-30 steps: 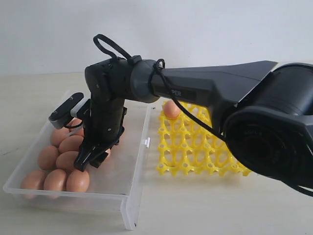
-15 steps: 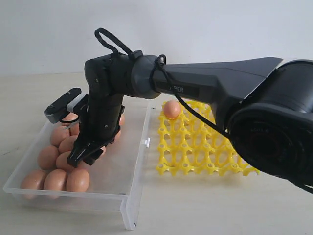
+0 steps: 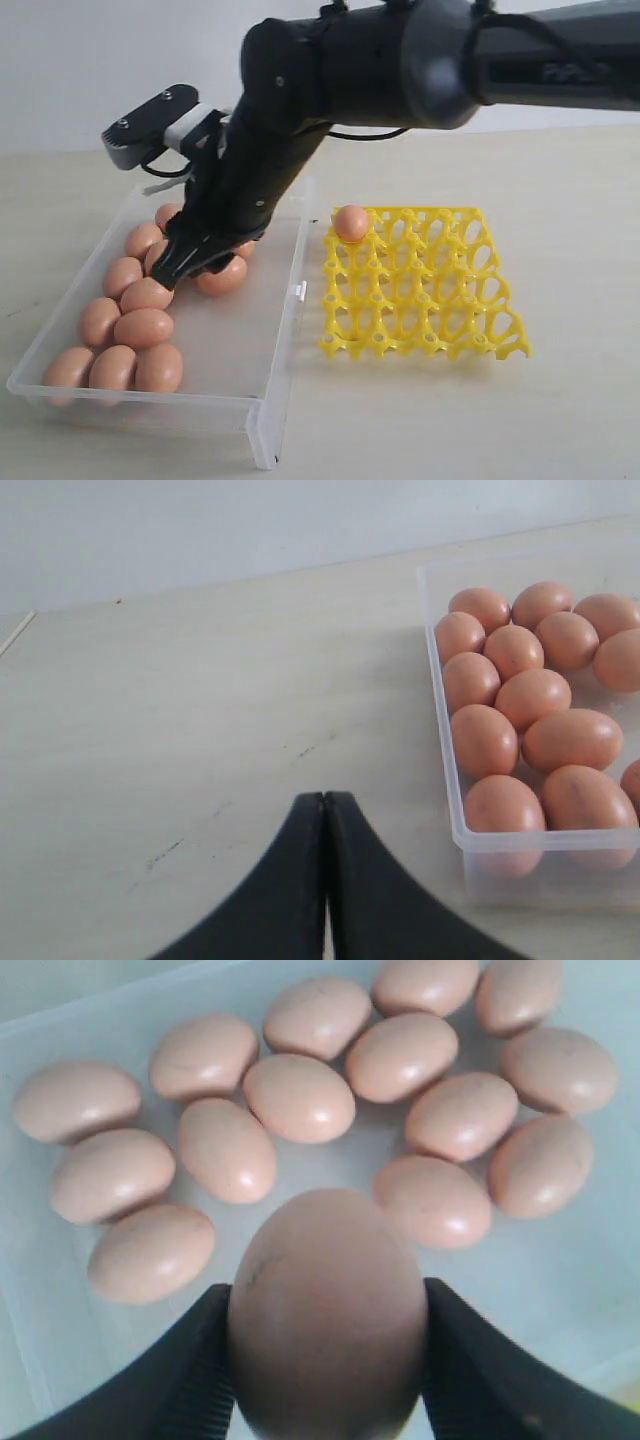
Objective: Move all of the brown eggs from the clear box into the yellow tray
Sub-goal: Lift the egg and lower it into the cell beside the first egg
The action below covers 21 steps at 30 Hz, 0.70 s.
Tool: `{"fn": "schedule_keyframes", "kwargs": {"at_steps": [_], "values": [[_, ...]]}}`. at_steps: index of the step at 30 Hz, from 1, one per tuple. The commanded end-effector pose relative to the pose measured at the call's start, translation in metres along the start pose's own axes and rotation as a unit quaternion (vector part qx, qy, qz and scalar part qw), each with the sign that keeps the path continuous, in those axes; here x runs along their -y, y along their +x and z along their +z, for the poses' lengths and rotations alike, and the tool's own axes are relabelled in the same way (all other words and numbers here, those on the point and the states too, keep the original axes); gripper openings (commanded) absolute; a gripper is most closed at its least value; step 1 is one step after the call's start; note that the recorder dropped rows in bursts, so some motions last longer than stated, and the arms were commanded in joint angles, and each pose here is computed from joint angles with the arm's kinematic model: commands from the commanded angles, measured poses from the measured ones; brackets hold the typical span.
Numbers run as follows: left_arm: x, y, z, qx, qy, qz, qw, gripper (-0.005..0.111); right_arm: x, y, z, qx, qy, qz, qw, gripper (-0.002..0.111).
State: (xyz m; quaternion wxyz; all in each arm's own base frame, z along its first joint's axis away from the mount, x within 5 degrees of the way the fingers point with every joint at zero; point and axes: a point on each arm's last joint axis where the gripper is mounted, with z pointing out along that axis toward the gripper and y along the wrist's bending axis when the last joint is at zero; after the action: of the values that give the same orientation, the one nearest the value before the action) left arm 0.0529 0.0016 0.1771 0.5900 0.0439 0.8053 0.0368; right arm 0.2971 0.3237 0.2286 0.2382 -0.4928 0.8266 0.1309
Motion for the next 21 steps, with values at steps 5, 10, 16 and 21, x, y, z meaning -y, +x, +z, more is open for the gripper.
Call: {"fn": "schedule_keyframes", "kwargs": {"at_steps": [5,10,16,21], "values": [[0.0,-0.002,-0.001,0.008,0.003,-0.003,1.0,0.0,0.048,0.045,-0.051,0.041,0.063,0.064,0.995,0.0],[0.0,-0.002,-0.001,0.008,0.003,-0.003,1.0,0.0,0.081,0.072,-0.064,0.072,0.111,0.114,0.985,0.0],[0.0,-0.002,-0.001,0.008,0.003,-0.003,1.0,0.0,0.124,0.101,-0.053,0.078,0.159,0.163,0.971,0.0],[0.0,-0.002,-0.001,0.008,0.003,-0.003,1.0,0.0,0.145,0.118,-0.021,0.067,0.174,0.184,0.965,0.0]]}}
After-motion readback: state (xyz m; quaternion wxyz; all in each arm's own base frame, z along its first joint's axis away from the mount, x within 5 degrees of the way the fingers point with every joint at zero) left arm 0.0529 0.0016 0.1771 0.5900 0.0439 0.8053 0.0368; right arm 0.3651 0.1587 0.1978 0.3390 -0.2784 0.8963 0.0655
